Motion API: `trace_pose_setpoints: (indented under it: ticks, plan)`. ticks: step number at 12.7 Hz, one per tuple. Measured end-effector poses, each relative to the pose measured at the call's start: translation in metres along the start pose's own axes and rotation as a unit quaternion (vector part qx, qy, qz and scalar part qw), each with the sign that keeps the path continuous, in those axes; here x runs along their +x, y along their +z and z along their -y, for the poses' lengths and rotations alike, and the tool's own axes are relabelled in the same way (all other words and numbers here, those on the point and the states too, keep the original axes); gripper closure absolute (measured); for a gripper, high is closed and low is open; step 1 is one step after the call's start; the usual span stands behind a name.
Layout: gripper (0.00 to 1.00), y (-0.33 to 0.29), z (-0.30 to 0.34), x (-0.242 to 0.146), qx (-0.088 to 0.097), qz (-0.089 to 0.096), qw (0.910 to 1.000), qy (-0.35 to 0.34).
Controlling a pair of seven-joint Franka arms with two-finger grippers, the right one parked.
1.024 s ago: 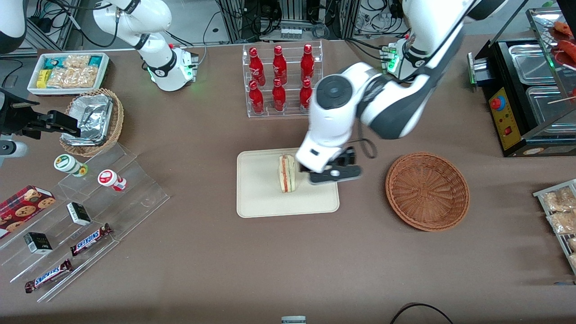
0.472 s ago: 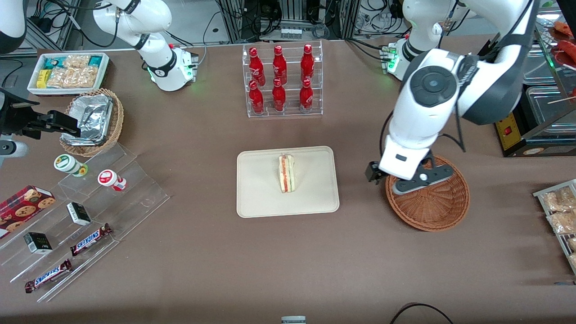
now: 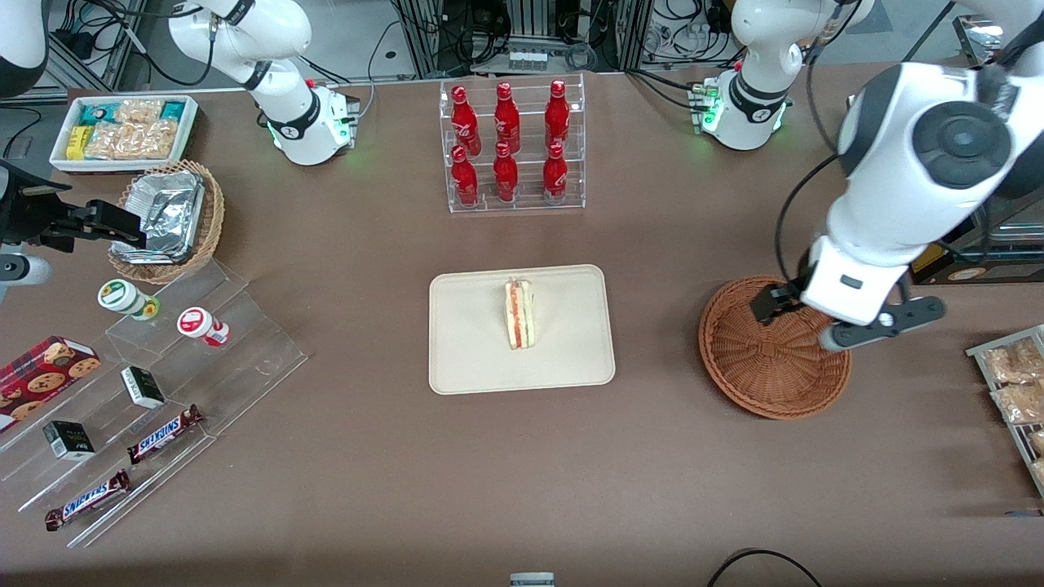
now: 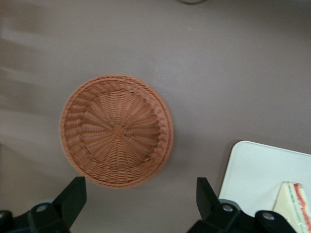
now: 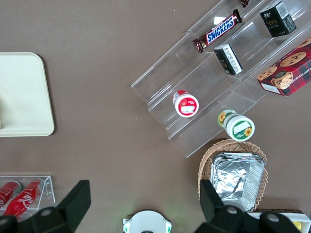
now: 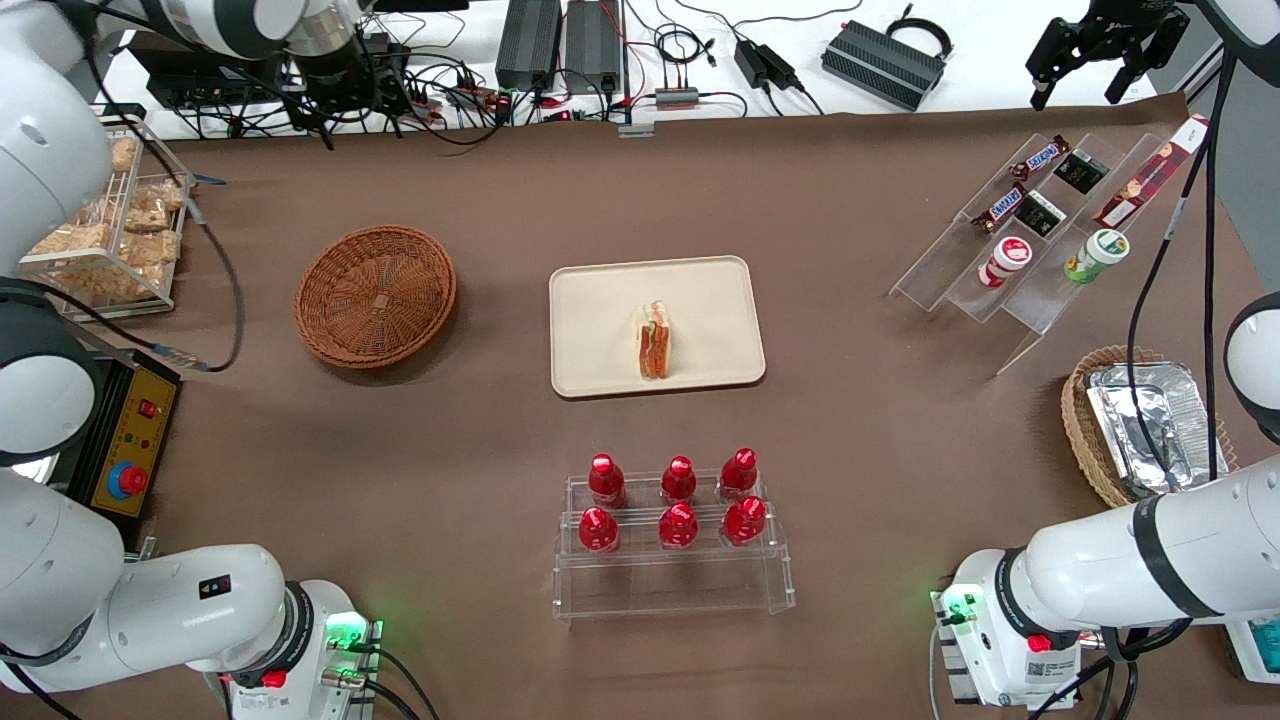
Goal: Place sandwich from basket to tray
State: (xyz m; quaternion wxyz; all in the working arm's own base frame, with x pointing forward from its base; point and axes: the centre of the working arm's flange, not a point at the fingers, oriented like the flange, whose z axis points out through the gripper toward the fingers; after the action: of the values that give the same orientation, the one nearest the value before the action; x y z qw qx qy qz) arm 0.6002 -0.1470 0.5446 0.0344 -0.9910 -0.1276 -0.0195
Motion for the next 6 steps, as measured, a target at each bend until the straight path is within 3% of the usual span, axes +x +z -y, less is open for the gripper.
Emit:
trace_pose_setpoints:
  ticks: [4, 6]
  plan:
    - [0.00, -0.028, 0.047, -0.007, -0.004, 0.032, 0.9990, 0.032]
    - [0.00, -0.046, 0.081, -0.011, -0.018, 0.044, 0.9973, 0.056]
